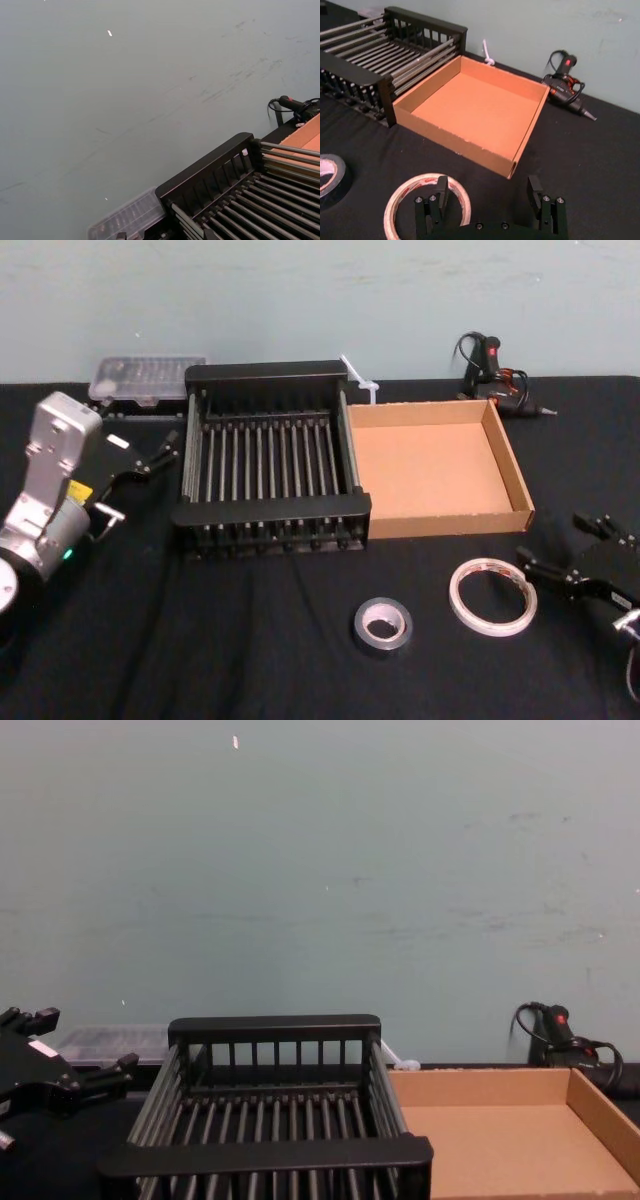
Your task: Pick up the white tape and place it into the black box , Pick up the silver tape and place it into the brown box.
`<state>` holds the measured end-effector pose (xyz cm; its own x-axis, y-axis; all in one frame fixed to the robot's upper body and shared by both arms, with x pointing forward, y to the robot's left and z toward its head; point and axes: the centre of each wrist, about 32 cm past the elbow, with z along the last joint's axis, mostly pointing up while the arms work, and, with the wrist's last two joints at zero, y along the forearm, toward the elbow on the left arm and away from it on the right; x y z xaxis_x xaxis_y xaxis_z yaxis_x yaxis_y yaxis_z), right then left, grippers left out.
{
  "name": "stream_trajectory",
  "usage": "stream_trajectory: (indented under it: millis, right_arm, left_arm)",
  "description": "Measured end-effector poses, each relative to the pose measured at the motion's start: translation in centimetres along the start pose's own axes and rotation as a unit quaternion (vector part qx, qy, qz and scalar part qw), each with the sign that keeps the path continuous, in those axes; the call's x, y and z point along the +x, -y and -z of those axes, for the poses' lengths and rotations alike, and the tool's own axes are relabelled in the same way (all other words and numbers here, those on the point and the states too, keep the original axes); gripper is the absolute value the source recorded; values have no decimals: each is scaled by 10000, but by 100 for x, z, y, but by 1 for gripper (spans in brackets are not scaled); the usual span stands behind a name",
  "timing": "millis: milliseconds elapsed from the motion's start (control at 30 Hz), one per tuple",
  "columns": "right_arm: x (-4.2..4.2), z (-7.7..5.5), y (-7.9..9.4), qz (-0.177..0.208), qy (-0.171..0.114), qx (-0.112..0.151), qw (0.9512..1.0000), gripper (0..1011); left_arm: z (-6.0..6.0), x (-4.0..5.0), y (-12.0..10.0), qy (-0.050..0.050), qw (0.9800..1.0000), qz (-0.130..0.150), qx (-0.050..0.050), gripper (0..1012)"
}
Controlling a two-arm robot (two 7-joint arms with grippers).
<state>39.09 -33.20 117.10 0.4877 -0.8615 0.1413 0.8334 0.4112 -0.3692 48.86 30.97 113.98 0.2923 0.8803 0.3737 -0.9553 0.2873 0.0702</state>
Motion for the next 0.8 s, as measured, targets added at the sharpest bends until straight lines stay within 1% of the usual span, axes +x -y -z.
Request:
stream_trajectory:
  millis: [300, 500, 800]
  right_arm:
    - [-26, 54, -37, -93, -14, -185, 9998, 1002]
    - [-34, 94, -101, -194, -105, -332, 9992, 1002]
    - [-45, 138, -171, -302, -188, -471, 9983, 1002]
  left_arm:
    - [0, 0, 0, 0, 10000, 0, 0, 1001]
    - [0, 0, 0, 0, 10000, 0, 1, 1001]
    - [0, 0, 0, 0, 10000, 0, 0, 1001]
